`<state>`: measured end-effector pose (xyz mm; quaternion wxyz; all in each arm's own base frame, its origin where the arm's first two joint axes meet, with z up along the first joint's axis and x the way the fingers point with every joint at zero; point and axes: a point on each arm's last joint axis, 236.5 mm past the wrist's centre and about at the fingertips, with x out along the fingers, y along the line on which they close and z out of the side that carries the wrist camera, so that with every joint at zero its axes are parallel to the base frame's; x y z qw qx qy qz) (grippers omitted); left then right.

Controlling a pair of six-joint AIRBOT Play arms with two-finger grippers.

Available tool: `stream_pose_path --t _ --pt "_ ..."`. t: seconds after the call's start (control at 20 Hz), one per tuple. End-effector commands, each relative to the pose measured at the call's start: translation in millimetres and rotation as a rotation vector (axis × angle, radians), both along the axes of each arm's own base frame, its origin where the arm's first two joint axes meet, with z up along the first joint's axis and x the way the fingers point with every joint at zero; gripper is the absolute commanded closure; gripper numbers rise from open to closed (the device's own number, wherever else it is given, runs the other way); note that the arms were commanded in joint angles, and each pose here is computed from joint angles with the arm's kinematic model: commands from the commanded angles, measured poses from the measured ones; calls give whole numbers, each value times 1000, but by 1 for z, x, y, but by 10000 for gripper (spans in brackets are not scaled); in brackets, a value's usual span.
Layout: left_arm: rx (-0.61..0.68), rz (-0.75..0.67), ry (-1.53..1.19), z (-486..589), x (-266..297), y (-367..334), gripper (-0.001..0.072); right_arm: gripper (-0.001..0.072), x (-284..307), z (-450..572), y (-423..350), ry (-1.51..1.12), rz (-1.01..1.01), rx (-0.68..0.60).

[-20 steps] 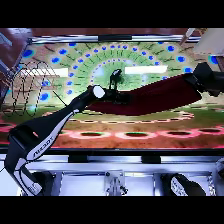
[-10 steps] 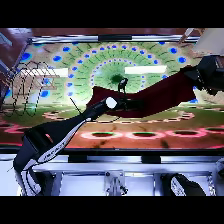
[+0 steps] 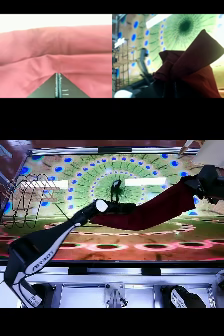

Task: Fold the shirts.

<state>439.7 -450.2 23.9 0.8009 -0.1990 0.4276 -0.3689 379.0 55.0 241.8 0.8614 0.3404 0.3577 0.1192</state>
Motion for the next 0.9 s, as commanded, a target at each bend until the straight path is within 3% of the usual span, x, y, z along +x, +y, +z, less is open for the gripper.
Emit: stream_pose_path --t 0.0,0.2,0.45,0.85 --pt "231 -49 -133 44 16 92 681 635 22 -11 22 -18 47 -12" --pt "242 146 -345 165 44 200 680 635 58 -37 93 -35 141 24" --pt "212 375 -524 279 27 310 680 635 90 -83 193 -41 199 106" --pt "270 441 -493 295 -5 366 679 635 110 -154 266 8 140 160"
